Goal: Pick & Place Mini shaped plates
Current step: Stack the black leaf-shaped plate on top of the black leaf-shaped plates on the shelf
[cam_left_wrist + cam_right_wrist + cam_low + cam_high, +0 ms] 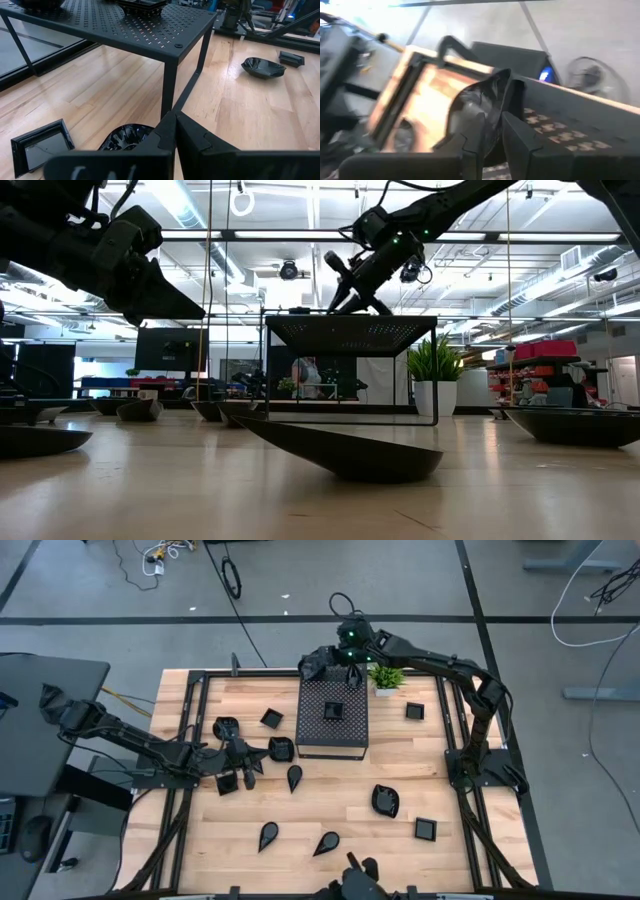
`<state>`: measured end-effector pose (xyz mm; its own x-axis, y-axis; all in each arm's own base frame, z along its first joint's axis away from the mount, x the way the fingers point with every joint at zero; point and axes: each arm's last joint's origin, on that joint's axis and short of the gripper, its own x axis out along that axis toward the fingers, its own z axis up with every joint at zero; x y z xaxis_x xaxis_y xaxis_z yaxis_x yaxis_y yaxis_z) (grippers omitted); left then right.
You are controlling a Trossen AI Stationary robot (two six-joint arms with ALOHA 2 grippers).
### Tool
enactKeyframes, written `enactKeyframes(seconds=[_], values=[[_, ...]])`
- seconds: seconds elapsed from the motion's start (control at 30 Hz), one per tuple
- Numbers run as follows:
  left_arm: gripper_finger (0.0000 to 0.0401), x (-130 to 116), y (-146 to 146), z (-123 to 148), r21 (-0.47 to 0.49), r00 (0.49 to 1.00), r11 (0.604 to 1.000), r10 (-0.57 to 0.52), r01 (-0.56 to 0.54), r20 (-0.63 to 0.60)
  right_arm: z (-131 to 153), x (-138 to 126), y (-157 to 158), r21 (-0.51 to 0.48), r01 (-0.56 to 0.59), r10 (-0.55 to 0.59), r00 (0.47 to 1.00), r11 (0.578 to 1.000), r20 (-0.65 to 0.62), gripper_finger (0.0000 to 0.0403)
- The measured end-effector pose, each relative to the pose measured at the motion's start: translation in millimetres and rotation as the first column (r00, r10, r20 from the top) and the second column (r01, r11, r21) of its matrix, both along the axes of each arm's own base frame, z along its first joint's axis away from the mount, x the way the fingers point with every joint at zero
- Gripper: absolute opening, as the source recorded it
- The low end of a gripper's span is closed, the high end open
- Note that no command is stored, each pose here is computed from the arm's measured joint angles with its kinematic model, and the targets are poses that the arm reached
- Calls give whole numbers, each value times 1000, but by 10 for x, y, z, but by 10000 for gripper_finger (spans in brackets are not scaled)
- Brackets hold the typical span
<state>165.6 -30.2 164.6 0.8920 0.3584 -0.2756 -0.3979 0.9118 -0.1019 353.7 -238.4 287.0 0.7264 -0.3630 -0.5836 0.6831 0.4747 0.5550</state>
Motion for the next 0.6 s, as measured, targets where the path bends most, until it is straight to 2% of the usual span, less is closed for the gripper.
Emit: enactKeyframes(seconds=[0.1,0.27,0.43,0.53,0.6], values=[[16,0,0,0,0,1000,1000,0,0,0,-4,-5,2,11,-7,7,1000,1000,-2,74],[16,1,-3,0,-5,1000,1000,-9,9,0,-60,-59,-1,34,21,-19,997,999,-73,82],[16,1,-3,0,-5,1000,1000,-9,9,0,10,-72,-9,-64,31,-37,996,997,-87,84],[16,1,-3,0,-6,1000,1000,-9,9,0,95,-72,37,-119,-16,6,997,993,-81,78],[16,1,-3,-1,-6,1000,1000,-9,9,0,128,-51,96,-132,-94,85,993,987,-76,69]])
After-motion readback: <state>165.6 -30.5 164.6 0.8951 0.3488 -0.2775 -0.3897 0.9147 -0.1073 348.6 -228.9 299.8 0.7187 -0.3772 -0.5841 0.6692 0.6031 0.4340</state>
